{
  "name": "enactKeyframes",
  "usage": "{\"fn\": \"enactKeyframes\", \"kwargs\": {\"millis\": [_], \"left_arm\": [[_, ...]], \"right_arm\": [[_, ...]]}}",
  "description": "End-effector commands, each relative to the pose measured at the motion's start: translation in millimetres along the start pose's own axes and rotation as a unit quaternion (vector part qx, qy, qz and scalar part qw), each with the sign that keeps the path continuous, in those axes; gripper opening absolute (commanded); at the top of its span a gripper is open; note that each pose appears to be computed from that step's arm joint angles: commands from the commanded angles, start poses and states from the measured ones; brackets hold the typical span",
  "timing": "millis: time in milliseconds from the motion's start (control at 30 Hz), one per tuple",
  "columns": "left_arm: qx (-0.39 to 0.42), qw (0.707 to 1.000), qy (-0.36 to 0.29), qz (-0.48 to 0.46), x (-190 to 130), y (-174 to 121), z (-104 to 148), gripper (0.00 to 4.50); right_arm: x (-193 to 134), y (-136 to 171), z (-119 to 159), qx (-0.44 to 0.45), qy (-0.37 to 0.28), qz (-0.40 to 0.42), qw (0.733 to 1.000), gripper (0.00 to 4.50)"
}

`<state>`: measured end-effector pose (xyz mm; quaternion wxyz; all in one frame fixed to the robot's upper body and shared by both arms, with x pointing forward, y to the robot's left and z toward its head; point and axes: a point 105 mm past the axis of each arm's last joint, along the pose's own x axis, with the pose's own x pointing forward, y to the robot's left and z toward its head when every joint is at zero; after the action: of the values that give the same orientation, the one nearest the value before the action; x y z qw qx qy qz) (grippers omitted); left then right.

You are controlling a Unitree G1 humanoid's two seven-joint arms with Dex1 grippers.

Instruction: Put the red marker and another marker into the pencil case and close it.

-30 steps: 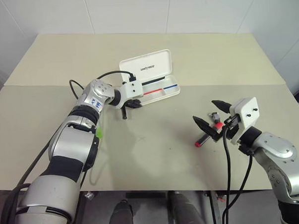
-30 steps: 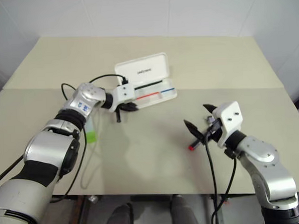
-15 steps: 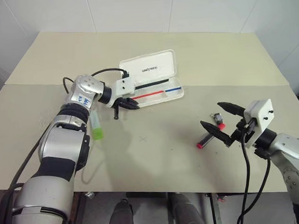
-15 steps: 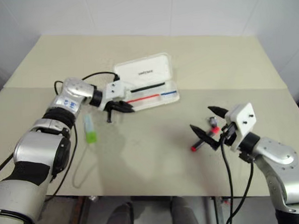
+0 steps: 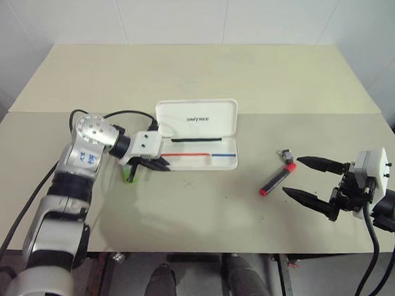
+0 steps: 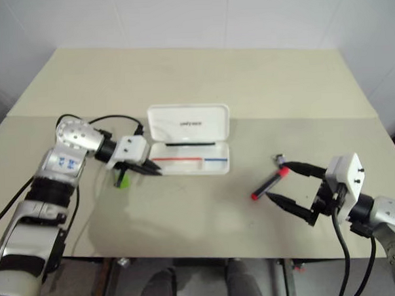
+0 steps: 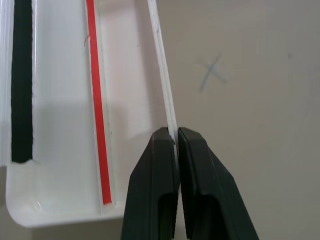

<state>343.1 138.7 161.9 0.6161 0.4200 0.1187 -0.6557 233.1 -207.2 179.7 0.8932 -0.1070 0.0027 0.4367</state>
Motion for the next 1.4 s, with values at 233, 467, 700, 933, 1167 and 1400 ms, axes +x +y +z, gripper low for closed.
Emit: {"fn": "enactKeyframes", "kwargs": {"millis": [233, 467, 700, 933, 1167, 1400], "left_arm": [[0.024, 0.999, -0.014, -0.042, 7, -37, 27, 0.03], [0.011, 0.999, 0.008, -0.045, 10, -53, 15, 0.03], [0.013, 0.999, 0.025, -0.029, 12, -50, 3, 0.03], [0.012, 1.000, 0.014, -0.023, 20, -48, 4, 1.15], [0.016, 1.000, -0.010, -0.016, 22, -44, 18, 3.40], [0.013, 0.998, -0.053, -0.019, 21, -45, 43, 4.46]], "right_arm": [[-2, -3, 12, -0.032, -0.009, -0.002, 0.999, 4.50], [-3, -3, 10, -0.032, -0.004, -0.006, 0.999, 4.50], [0, -4, 10, -0.032, -0.002, -0.008, 0.999, 4.50], [4, -4, 9, -0.031, 0.001, -0.004, 0.999, 4.50], [7, 0, 3, -0.033, 0.022, 0.019, 0.999, 4.50], [11, -5, -6, -0.058, 0.068, 0.084, 0.992, 4.50]]}}
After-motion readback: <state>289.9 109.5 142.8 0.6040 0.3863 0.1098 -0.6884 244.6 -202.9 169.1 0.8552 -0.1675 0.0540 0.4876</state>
